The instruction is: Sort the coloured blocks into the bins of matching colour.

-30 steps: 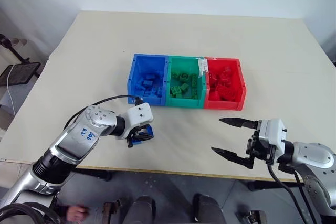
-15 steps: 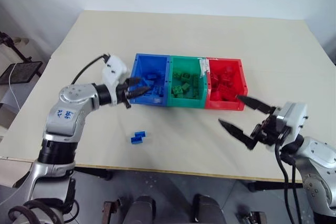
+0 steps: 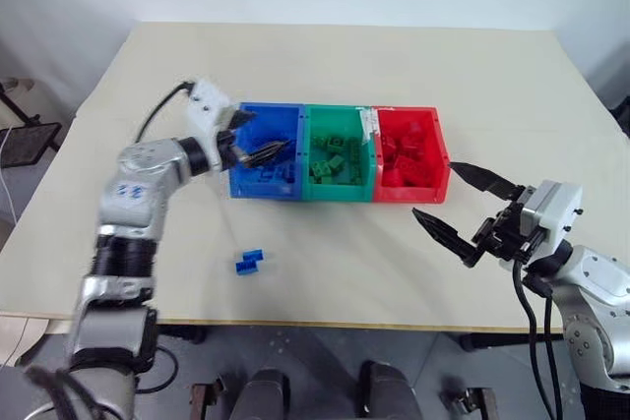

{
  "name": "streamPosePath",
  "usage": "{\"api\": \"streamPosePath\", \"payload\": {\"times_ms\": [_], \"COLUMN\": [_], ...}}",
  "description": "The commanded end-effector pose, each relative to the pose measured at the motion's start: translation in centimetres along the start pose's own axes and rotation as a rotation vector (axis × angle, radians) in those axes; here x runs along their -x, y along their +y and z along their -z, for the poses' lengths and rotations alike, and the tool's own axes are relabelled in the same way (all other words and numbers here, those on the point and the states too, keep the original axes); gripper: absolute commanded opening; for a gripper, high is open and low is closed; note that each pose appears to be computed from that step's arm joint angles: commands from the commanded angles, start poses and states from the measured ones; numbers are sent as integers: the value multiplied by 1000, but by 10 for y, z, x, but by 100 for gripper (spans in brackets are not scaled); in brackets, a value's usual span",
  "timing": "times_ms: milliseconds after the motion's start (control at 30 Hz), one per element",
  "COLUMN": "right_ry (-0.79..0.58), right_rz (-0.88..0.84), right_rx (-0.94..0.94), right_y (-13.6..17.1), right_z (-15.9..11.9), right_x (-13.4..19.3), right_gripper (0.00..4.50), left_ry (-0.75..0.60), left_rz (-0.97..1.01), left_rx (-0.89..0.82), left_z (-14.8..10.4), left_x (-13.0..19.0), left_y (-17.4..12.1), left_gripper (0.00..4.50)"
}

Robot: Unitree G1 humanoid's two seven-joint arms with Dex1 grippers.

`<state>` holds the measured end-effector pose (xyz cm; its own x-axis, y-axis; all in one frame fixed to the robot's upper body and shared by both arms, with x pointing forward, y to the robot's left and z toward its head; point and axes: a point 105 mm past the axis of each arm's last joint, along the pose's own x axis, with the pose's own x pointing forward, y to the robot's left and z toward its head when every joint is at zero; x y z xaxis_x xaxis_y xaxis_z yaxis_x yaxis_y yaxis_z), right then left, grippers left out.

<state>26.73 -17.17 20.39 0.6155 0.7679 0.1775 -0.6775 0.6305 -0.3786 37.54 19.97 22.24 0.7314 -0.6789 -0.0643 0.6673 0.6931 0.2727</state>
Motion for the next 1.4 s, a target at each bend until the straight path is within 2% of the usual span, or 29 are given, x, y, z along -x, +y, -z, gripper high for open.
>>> {"api": "streamPosePath", "payload": {"times_ms": [33, 200, 400, 467, 500, 700, 767, 867, 1000, 1100, 1267, 1400], "right_ry": [-3, 23, 36, 49, 52, 76, 86, 89, 98, 105, 108, 110], "right_rz": [-112, -286, -406, -459, -476, -483, -479, -475, -479, -488, -480, -469], "right_rx": [39, 64, 50, 42, 35, 18, 16, 13, 8, 4, -1, -2], "right_y": [8, 22, 28, 36, 38, 43, 44, 46, 49, 56, 60, 62], "right_z": [-1, 5, 7, 9, 10, 16, 18, 20, 22, 25, 26, 26], "right_x": [-7, -15, -21, -20, -19, -12, -10, -9, -8, -8, -8, -9], "right_gripper": [450, 450, 450, 450, 450, 450, 450, 450, 450, 450, 450, 450], "left_ry": [-104, 26, 128, 160, 234, 307, 305, 304, 371, 371, 340, 323], "left_rz": [6, 10, 71, 190, 294, 488, 502, 454, 487, 436, 417, 420], "left_rx": [-108, -158, -156, -138, -92, -143, -107, -62, -25, 13, 28, 26], "left_z": [-18, 14, 39, 45, 53, 64, 70, 75, 93, 101, 100, 101], "left_x": [47, 104, 133, 132, 135, 121, 108, 94, 85, 72, 57, 53], "left_y": [15, 23, 13, -8, -25, -73, -89, -95, -118, -122, -126, -128], "left_gripper": [445, 445, 445, 445, 445, 445, 445, 445, 445, 445, 445, 355]}}
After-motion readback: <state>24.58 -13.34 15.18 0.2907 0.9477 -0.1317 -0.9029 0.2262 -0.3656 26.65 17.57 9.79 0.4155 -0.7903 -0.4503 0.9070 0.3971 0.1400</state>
